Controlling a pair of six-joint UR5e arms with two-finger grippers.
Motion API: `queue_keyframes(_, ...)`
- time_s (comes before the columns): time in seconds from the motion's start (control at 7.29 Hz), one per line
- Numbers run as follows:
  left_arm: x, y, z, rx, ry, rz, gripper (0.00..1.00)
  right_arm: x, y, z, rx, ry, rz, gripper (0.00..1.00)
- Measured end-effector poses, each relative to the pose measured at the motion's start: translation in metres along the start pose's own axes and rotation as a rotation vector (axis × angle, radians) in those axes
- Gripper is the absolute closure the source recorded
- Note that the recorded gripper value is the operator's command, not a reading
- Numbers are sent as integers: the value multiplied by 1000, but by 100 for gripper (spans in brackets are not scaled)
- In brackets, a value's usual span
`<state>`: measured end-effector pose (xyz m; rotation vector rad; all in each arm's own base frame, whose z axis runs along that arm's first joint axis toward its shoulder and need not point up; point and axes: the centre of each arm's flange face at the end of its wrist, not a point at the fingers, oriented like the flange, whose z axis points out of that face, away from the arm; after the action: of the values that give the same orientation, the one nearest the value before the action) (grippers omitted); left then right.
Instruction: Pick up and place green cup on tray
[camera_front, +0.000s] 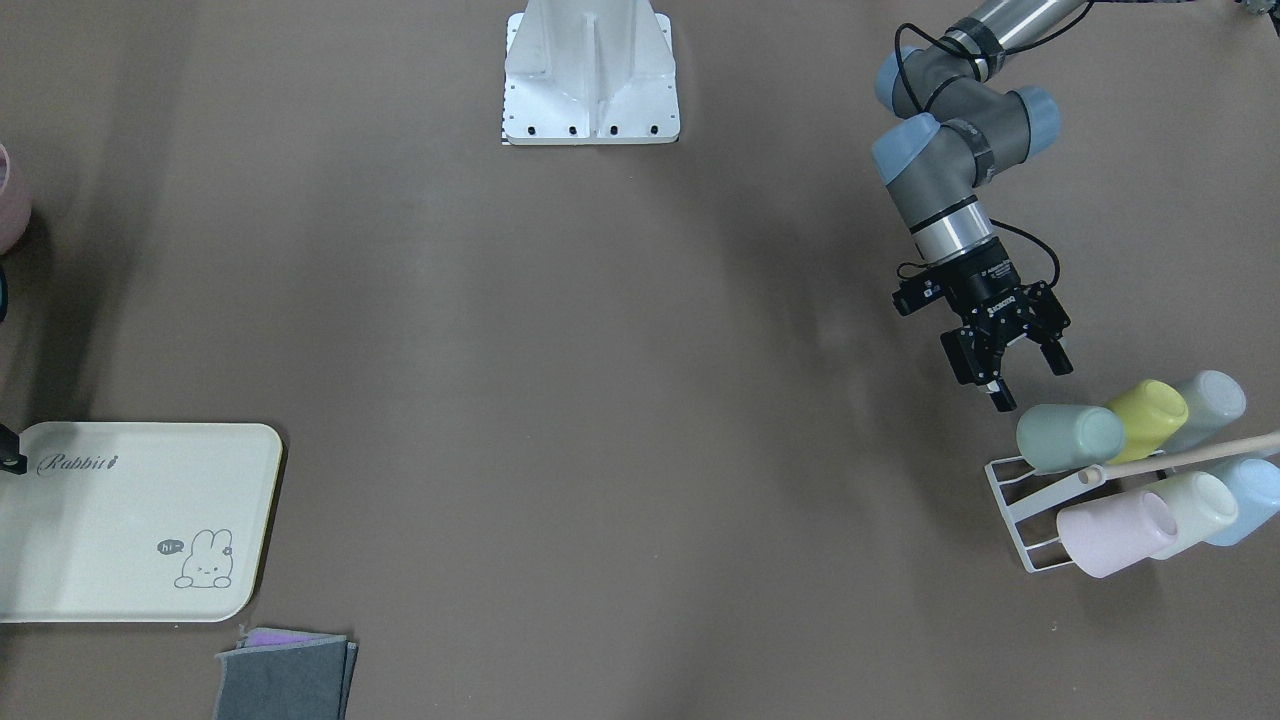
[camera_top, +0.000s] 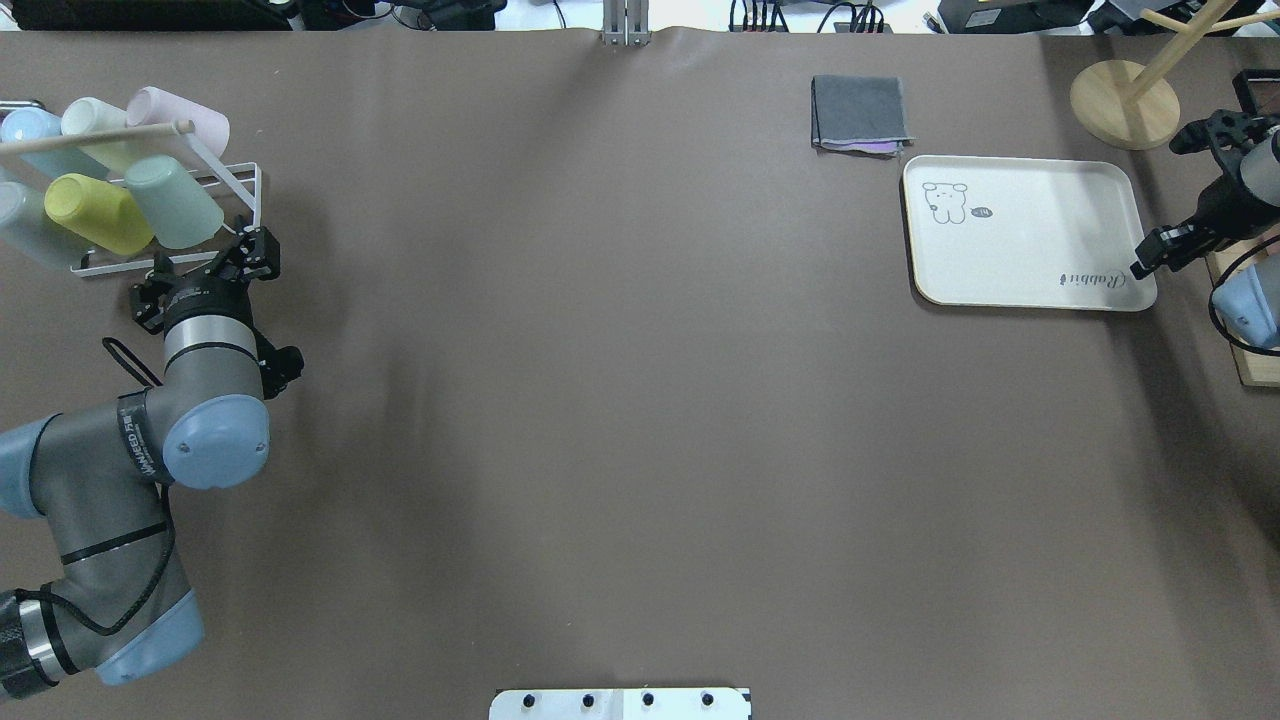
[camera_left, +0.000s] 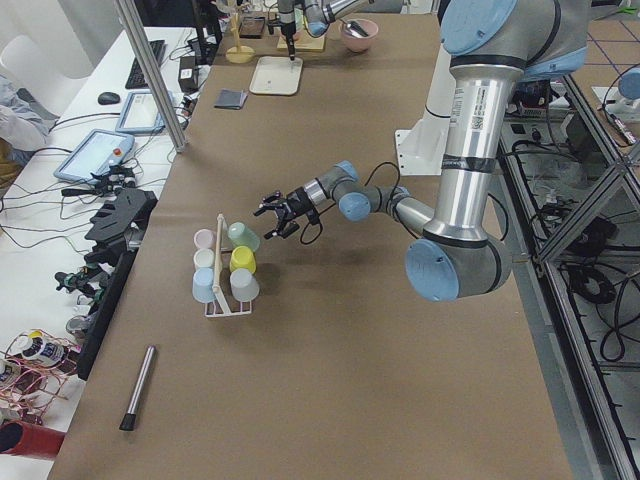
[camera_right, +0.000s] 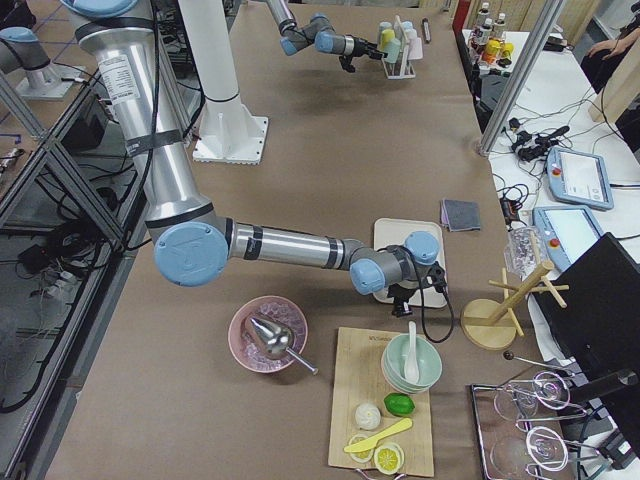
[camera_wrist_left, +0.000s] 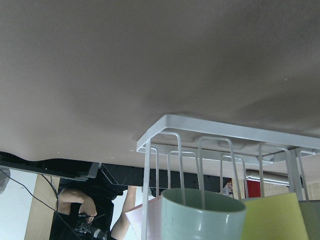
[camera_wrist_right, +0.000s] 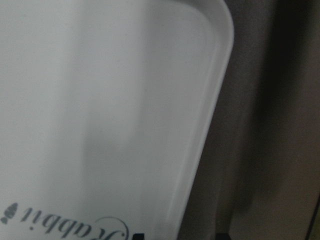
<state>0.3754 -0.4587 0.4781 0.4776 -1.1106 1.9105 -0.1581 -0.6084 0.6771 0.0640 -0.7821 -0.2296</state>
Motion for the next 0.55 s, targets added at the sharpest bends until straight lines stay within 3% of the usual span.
queue_keyframes(0.27, 10, -6, 11, -3, 3, -4, 3, 0, 0, 0, 0, 0, -1, 72)
queue_keyframes(0.55, 17, -13, 20, -3, 5, -3, 3, -1, -1, 0, 1, -1, -3, 72)
